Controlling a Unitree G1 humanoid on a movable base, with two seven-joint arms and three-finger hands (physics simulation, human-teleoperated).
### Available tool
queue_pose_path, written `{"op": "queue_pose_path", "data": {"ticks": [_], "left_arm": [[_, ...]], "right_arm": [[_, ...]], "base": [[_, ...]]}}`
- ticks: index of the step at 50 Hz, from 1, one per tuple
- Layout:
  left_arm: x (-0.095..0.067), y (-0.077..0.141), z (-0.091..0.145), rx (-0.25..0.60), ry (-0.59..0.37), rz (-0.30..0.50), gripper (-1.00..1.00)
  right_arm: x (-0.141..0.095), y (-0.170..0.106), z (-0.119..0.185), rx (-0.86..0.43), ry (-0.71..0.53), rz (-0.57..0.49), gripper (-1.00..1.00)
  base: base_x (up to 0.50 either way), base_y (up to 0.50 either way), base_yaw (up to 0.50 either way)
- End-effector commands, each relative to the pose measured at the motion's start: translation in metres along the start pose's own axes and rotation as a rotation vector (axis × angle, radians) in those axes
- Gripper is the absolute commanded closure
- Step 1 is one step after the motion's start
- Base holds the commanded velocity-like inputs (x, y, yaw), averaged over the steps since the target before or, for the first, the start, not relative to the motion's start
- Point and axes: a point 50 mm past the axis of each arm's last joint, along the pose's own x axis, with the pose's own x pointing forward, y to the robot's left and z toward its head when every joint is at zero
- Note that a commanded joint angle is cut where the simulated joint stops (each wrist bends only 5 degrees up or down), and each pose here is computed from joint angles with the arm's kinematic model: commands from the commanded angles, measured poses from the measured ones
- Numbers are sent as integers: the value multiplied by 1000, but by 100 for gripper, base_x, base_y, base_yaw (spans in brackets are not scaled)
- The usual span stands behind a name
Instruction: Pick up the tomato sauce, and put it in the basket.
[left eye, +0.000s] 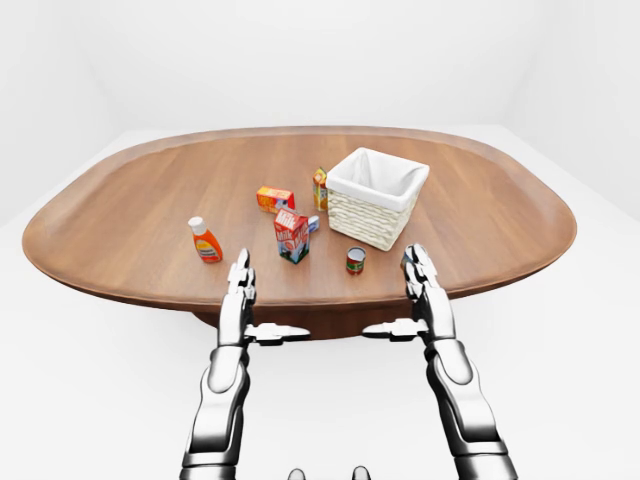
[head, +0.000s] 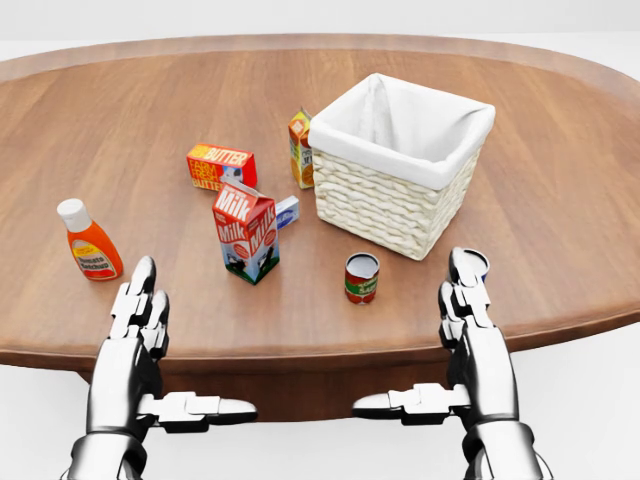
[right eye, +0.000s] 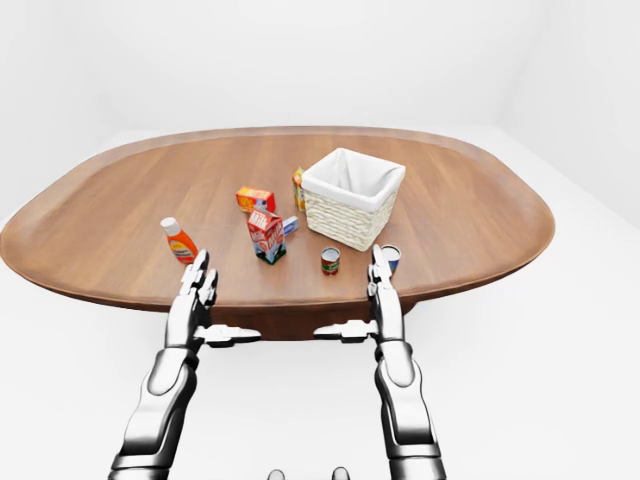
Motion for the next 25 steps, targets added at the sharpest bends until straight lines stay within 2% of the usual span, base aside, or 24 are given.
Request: {"op": "queue_pose_path", "data": {"ticks": [1, 19, 25], "left_arm": [[1, 6, -3, 4, 2, -5, -100], [-2, 5, 16, 12, -20, -13, -100], [-3, 9, 37, 13, -107, -4, -100]], "right_arm": [[0, -7, 4, 21, -12, 7, -100], [-2, -6, 10, 32, -22, 10, -100], [-4, -6, 14, 36, -26, 16, -100]], "base": [[0, 0, 0], [0, 0, 0], [0, 0, 0]]}}
